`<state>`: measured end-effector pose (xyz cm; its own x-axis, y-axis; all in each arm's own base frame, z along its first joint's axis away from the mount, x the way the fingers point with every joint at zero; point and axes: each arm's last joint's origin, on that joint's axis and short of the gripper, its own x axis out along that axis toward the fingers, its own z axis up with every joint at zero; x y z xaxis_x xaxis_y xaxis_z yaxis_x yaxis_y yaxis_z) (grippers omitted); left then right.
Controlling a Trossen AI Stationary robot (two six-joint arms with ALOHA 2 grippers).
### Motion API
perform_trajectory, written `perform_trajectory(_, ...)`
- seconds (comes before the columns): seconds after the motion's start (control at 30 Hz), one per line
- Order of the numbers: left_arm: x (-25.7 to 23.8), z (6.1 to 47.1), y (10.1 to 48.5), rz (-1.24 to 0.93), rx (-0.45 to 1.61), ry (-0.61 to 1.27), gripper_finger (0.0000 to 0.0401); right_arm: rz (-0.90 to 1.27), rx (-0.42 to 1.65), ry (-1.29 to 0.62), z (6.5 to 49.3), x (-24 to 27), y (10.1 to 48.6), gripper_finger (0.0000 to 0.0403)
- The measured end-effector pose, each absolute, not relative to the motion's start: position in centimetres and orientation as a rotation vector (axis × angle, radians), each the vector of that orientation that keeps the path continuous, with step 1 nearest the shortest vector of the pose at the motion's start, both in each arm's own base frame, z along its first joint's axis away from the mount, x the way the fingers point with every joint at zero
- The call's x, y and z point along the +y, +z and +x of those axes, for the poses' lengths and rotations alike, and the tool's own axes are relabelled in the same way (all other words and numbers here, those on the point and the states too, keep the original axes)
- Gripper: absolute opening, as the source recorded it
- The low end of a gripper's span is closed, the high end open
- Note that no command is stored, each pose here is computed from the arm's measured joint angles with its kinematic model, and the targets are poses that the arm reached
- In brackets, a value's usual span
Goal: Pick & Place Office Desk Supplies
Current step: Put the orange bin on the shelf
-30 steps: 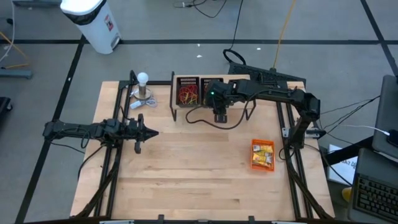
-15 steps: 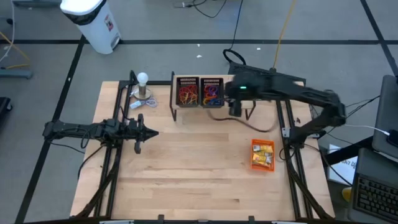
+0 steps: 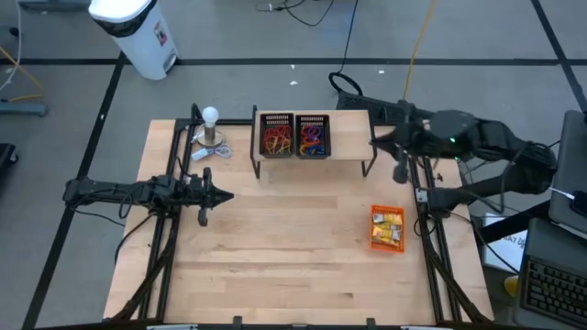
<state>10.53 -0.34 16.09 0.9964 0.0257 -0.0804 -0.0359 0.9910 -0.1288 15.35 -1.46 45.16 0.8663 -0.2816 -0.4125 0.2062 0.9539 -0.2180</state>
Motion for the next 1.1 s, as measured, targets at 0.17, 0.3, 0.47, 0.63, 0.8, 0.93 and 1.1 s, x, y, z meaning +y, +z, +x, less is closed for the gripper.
perform_trajectory(0.17,-0.3,10.5,16.1,-0.130,0.077,0.030,0.0019,-0.110,0.292,-0.204,12.9,-0.4,41.6,0.0002)
perform_trajectory(0.3,-0.3,10.5,16.1,-0.128,0.076,0.032,0.0019,-0.060,0.192,-0.140,11.9,0.4,38.1,0.0001)
perform_trajectory(0.47,-0.3,10.5,16.1,-0.124,0.075,0.045,0.0019,-0.025,0.115,-0.072,11.6,1.3,34.0,0.0000)
perform_trajectory(0.63,-0.3,10.5,16.1,-0.126,0.082,0.048,0.0019,0.026,0.095,-0.080,10.7,1.8,29.6,0.0000)
perform_trajectory(0.8,-0.3,10.5,16.0,-0.124,0.089,0.050,0.0019,0.077,0.008,-0.038,10.2,2.2,26.4,0.0000)
perform_trajectory(0.93,-0.3,10.5,16.0,-0.125,0.090,0.054,0.0019,0.106,0.011,-0.039,10.3,2.5,24.1,0.0000)
perform_trajectory(1.1,-0.3,10.5,16.0,-0.126,0.091,0.057,0.0019,0.156,0.059,0.003,10.5,2.9,22.2,0.0000)
